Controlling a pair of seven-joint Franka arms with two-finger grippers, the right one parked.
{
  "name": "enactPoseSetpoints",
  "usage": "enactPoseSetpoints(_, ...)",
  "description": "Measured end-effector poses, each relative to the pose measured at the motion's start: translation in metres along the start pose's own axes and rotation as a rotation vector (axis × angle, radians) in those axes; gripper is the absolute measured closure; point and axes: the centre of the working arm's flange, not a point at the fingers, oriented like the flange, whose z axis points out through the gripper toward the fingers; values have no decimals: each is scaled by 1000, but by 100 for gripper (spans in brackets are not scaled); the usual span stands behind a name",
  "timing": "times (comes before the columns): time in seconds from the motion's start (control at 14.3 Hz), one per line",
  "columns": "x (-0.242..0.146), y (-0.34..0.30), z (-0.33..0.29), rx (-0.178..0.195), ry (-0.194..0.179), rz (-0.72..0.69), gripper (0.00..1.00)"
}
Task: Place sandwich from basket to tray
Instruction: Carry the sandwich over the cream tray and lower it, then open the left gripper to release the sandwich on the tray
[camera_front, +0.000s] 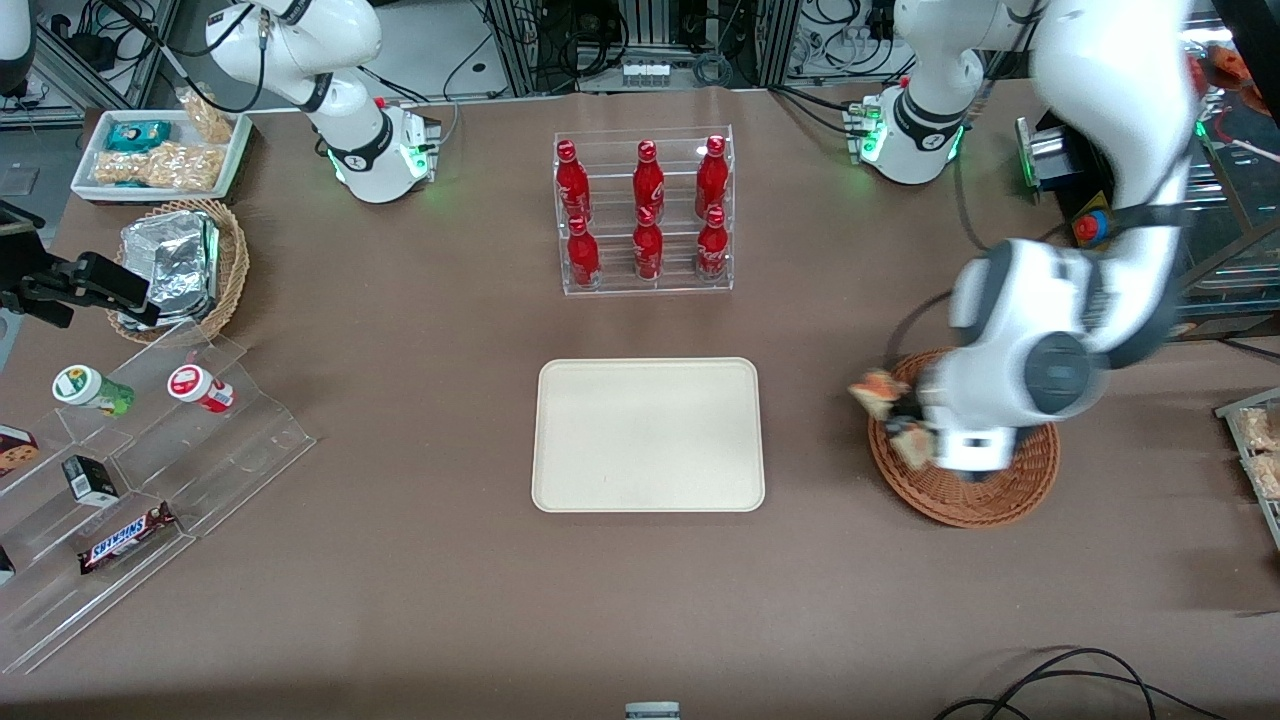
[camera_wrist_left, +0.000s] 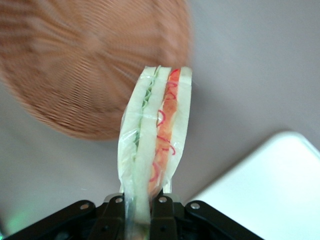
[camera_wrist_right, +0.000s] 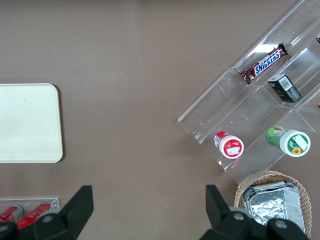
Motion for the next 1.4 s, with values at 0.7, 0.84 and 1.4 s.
enactPoseSetpoints(0.7, -186, 156, 115, -200, 157, 469, 85)
enactPoseSetpoints(0.84, -201, 176, 122, -216, 160, 499, 85)
enactPoseSetpoints(1.4, -214, 193, 117, -229, 174, 526, 47)
